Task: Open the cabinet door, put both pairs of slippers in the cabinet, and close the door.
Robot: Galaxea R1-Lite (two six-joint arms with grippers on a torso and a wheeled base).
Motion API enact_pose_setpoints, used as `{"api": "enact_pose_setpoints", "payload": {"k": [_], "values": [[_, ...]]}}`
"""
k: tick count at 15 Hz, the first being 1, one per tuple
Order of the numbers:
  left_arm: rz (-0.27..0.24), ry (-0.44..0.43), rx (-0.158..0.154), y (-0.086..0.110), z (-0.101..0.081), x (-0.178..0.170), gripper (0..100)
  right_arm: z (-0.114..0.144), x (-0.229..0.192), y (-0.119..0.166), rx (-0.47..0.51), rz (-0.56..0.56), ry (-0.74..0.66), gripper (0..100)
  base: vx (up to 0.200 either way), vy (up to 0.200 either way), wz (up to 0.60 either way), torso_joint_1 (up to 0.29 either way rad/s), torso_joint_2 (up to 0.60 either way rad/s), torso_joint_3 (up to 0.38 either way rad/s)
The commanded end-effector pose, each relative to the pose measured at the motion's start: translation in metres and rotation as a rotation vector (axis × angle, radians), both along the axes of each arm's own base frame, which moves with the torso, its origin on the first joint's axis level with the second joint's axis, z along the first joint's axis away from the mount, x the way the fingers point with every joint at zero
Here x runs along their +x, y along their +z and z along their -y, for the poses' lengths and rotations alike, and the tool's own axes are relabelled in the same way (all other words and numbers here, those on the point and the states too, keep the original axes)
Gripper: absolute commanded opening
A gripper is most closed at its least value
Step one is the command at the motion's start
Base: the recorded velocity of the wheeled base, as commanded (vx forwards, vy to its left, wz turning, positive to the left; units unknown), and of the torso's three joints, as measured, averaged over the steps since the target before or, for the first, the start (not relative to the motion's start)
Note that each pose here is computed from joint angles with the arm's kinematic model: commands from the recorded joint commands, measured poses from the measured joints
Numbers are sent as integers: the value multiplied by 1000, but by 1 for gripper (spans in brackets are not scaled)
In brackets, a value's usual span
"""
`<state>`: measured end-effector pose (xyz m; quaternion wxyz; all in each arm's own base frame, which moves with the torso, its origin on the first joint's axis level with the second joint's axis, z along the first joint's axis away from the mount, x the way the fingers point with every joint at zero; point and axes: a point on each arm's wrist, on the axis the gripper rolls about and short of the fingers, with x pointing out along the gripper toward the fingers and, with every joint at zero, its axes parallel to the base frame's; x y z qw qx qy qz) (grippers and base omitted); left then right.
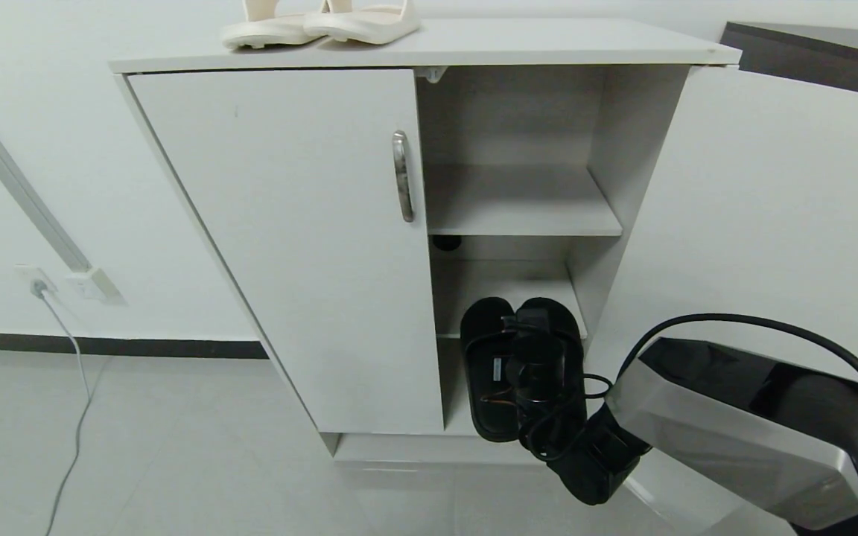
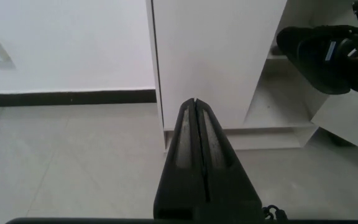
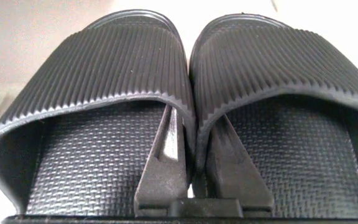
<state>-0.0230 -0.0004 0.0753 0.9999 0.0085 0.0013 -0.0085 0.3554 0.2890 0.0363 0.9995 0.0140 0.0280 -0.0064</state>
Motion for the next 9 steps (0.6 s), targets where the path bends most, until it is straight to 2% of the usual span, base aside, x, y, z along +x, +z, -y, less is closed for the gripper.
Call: {"api": "enact_pose_setpoints", "payload": {"k": [1,2,9], "values": [[-2,0,0,0,0,0,0,0,0,2,3,6,2,0,200,0,0,2,7,-2],[-2,0,0,0,0,0,0,0,-1,2,2,5,2,0,200,0,0,2,-2,7],[-2,0,-2,0,0,0,0,2,8,-9,-6,-3,-8,0,0,0,0,0,0,0]]}}
